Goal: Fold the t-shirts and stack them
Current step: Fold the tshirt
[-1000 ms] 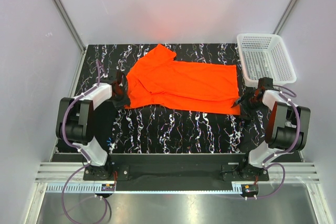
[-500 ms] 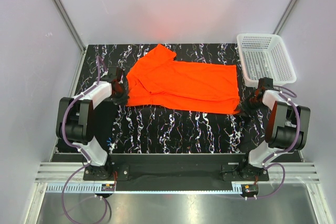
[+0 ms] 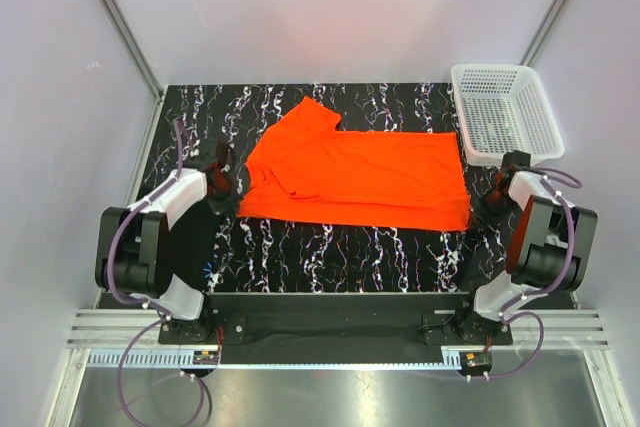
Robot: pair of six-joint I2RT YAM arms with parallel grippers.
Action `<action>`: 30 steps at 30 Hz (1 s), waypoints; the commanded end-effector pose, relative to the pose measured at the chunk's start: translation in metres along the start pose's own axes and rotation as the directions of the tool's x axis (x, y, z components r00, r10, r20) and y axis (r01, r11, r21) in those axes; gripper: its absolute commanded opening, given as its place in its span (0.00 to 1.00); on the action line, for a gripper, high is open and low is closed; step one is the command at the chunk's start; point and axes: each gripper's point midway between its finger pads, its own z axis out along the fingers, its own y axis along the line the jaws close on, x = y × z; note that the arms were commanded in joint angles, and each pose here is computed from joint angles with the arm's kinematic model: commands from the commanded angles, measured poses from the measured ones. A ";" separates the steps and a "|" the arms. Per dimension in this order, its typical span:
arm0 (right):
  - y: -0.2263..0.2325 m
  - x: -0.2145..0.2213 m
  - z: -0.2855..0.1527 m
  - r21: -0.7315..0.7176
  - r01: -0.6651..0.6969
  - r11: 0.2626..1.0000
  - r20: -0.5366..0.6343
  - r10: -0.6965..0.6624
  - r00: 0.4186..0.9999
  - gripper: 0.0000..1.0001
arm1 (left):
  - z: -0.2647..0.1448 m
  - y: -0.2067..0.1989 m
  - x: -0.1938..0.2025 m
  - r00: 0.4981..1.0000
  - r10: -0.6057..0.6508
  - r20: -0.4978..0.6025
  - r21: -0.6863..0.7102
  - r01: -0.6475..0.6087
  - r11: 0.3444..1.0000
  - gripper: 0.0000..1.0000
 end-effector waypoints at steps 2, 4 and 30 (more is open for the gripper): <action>-0.024 -0.013 -0.019 0.093 0.053 0.994 0.085 -0.061 0.995 0.00 | -0.009 0.016 0.024 0.997 -0.071 -0.032 -0.029 0.070 0.997 0.00; -0.027 -0.008 -0.019 0.097 0.055 0.994 0.071 -0.062 0.996 0.00 | -0.011 0.011 0.036 0.992 -0.099 -0.073 0.007 0.100 0.995 0.00; 0.116 0.060 -0.078 -0.329 0.441 0.835 0.056 -0.449 0.892 0.56 | -0.029 -0.033 0.029 0.998 0.014 -0.054 0.236 -0.001 0.972 0.34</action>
